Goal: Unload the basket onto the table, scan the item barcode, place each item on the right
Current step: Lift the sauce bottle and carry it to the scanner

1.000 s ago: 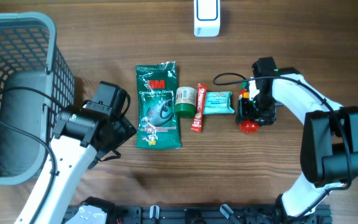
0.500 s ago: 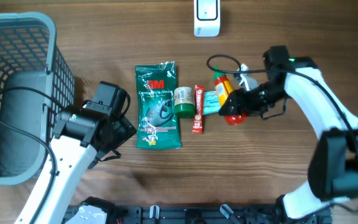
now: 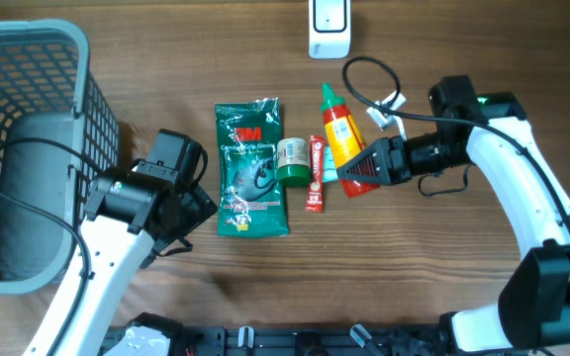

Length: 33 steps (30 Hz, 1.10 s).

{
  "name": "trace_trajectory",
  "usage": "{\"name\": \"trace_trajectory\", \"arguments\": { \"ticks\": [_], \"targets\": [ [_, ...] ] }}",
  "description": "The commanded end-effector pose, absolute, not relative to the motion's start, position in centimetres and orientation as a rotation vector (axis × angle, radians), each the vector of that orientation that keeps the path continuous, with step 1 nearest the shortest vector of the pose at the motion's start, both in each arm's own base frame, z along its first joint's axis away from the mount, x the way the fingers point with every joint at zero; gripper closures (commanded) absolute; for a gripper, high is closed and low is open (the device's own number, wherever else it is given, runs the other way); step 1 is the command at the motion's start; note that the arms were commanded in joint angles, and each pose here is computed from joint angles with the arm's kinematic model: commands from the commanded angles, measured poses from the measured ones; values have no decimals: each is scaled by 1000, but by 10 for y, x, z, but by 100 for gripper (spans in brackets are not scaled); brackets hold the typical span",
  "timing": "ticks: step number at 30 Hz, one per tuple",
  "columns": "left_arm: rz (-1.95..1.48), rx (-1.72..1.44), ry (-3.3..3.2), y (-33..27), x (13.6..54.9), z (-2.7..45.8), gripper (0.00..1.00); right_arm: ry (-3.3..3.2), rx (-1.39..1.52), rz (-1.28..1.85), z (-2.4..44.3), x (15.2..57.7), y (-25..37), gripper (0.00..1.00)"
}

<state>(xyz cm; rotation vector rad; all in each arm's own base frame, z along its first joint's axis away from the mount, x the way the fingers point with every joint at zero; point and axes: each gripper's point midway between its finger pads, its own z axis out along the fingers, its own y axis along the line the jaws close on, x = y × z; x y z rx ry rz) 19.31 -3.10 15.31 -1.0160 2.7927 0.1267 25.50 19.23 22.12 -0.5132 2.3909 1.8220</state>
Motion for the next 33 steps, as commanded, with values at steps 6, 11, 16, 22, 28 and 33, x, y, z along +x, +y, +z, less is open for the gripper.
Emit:
{"name": "trace_trajectory", "arguments": {
  "ticks": [6,11,16,22,28,33],
  "targets": [
    [126,-1034,2787,-32,192,153,0,2041,-578,1988,287,248,199,57],
    [126,-1034,2787,-32,192,153,0,2057,-566,1992,287,246,199,57],
    [125,-1034,2787,-32,193,153,0,2109,-563,1965,280,245,198,57],
    [126,-1034,2787,-32,192,153,0,2124,-568,1949,278,244,198,56],
    [125,-1034,2787,-32,193,153,0,2089,-618,1917,277,246,198,56],
    [126,-1034,2787,-32,192,153,0,2029,-688,1869,277,250,198,57]
  ]
}}
